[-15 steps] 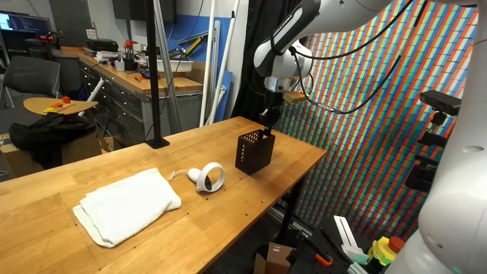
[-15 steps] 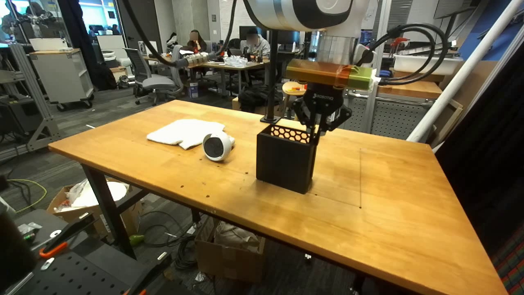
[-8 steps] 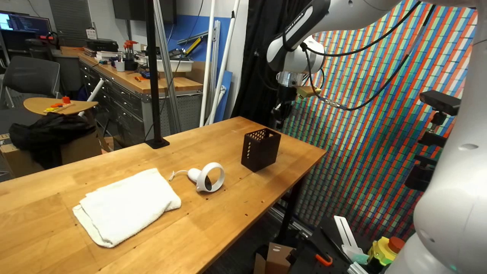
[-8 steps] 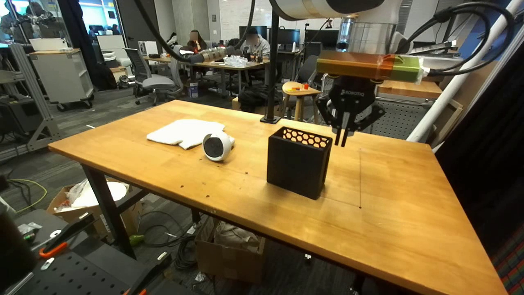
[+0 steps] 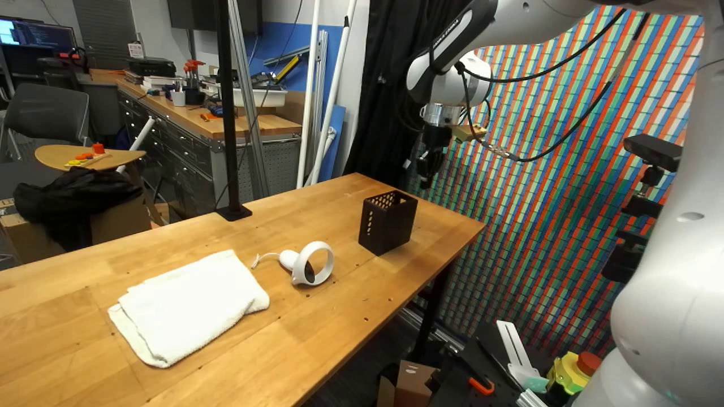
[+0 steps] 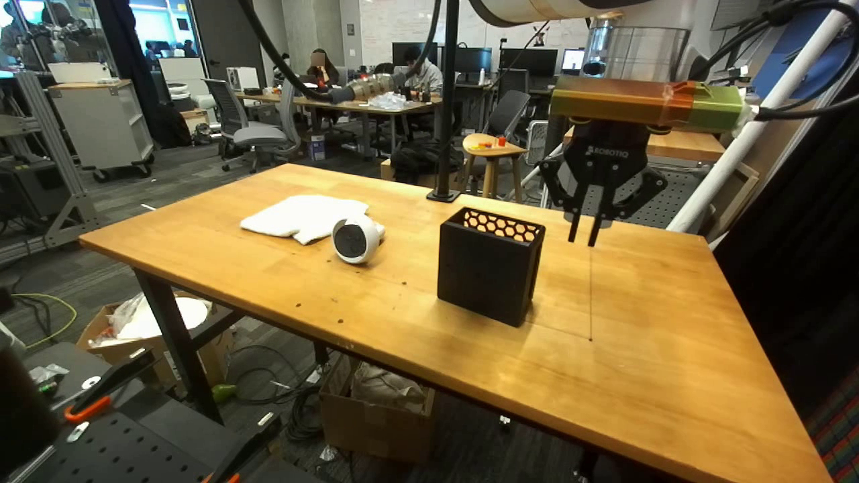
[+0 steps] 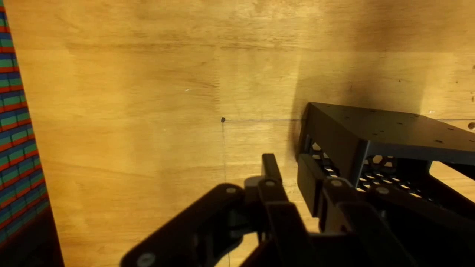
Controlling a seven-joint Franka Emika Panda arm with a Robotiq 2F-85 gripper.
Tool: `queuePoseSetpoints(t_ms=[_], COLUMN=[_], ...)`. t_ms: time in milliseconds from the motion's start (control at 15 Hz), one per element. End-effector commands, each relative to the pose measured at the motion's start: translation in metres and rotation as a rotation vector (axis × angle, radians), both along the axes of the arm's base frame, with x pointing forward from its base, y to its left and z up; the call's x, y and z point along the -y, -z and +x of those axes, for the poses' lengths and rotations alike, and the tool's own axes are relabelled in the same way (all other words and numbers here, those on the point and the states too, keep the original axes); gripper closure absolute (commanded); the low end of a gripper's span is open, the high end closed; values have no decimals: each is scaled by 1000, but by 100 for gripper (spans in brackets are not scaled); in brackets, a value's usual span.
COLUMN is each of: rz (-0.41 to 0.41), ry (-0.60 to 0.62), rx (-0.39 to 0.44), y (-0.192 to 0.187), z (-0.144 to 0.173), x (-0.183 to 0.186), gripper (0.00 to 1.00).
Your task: Put the towel inside the black box
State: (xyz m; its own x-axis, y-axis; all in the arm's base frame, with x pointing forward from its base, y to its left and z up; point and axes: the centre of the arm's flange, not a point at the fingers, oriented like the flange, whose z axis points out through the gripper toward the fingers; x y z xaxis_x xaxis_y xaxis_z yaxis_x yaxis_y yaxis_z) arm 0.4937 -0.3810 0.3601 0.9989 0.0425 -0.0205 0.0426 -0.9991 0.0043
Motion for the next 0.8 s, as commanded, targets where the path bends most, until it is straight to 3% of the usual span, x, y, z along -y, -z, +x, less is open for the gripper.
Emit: queuePoseSetpoints(t_ms=[0, 67, 333, 400, 467, 733], rz=[0, 0, 1, 0, 1, -1], ry=[-1, -1, -2, 1, 5, 16], rx=[0, -1, -2, -1, -2, -5], y=[0, 0, -1, -2, -3, -3], z=[0, 0, 0, -1, -3, -8], x=[0, 0, 0, -3, -5, -18], gripper=[70, 63, 63, 38, 37, 9])
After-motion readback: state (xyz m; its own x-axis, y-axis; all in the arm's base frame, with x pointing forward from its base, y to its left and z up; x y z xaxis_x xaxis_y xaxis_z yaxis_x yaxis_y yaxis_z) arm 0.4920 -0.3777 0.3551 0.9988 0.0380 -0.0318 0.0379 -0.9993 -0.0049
